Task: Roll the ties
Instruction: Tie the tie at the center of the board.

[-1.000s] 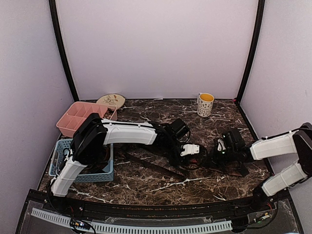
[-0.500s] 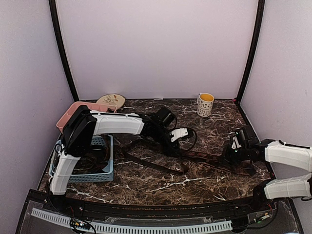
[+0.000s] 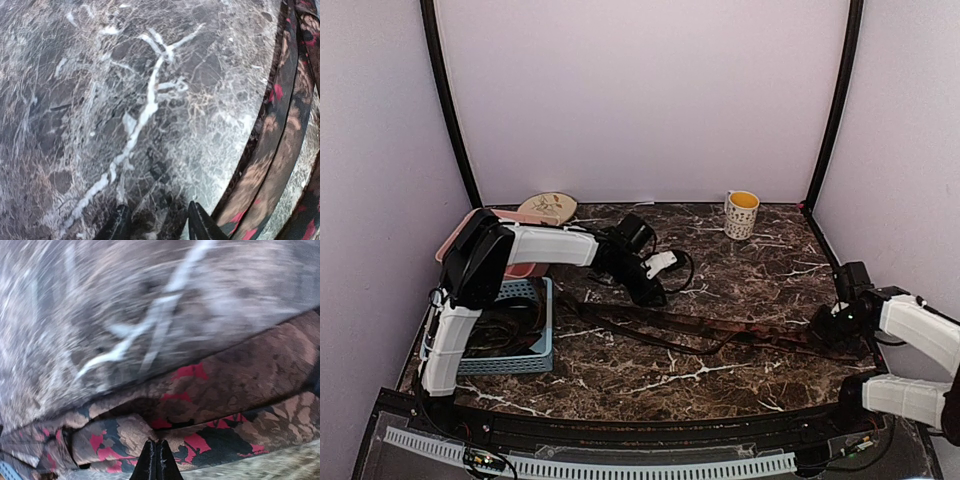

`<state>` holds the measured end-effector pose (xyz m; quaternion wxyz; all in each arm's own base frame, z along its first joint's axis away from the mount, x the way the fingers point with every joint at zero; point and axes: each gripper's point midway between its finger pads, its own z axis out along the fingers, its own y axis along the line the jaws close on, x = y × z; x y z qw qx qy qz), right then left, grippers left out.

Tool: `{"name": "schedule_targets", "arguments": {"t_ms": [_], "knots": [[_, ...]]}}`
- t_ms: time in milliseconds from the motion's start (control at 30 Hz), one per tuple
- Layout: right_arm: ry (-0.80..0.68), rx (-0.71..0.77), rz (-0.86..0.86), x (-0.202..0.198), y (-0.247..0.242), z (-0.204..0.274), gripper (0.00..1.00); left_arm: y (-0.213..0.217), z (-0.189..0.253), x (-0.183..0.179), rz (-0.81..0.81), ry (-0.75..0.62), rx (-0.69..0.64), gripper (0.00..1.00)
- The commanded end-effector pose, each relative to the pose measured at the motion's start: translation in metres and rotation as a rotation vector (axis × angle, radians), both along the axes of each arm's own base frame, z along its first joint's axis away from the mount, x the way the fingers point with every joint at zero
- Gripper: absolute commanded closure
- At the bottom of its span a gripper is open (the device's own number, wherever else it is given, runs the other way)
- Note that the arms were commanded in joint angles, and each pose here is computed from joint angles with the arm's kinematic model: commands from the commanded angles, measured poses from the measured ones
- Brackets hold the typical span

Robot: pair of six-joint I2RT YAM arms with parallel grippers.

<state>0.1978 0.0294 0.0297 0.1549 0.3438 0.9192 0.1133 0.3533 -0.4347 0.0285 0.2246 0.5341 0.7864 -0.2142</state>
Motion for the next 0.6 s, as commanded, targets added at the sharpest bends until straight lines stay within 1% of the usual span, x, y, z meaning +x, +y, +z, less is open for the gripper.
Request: {"name": "schedule_targets", "arguments": {"t_ms": [0, 67, 133, 233, 367, 433, 467, 500, 533, 567], "knots": [[0.023, -0.065, -0.121, -0.008, -0.026, 0.010, 1.00, 0.018, -0.015, -0.010, 0.057, 0.049, 0.070, 0.62], [0.013, -0.121, -0.153, -0.004, -0.038, 0.016, 1.00, 0.027, -0.021, -0.015, 0.072, 0.067, 0.100, 0.64], [0.003, -0.132, -0.150, 0.004, -0.041, 0.016, 1.00, 0.035, -0.026, -0.018, 0.091, 0.077, 0.121, 0.66], [0.011, -0.074, -0.098, 0.020, -0.029, 0.003, 1.00, 0.046, -0.024, -0.022, 0.124, 0.084, 0.125, 0.67], [0.000, -0.068, -0.059, 0.049, -0.026, -0.010, 1.00, 0.073, -0.014, -0.009, 0.261, 0.102, 0.099, 0.73], [0.010, -0.088, -0.049, 0.063, -0.028, -0.015, 1.00, 0.086, -0.006, -0.003, 0.325, 0.111, 0.073, 0.73], [0.009, -0.102, -0.047, 0.070, -0.031, -0.014, 1.00, 0.089, -0.001, -0.002, 0.332, 0.100, 0.066, 0.70], [0.003, -0.119, -0.040, 0.077, -0.033, -0.012, 1.00, 0.090, 0.004, -0.006, 0.316, 0.090, 0.056, 0.65], [-0.002, -0.139, -0.038, 0.081, -0.036, -0.009, 1.00, 0.085, 0.015, -0.009, 0.291, 0.073, 0.019, 0.59], [-0.009, -0.157, -0.033, 0.084, -0.040, -0.005, 1.00, 0.077, 0.028, -0.015, 0.248, 0.048, -0.033, 0.56]]}}
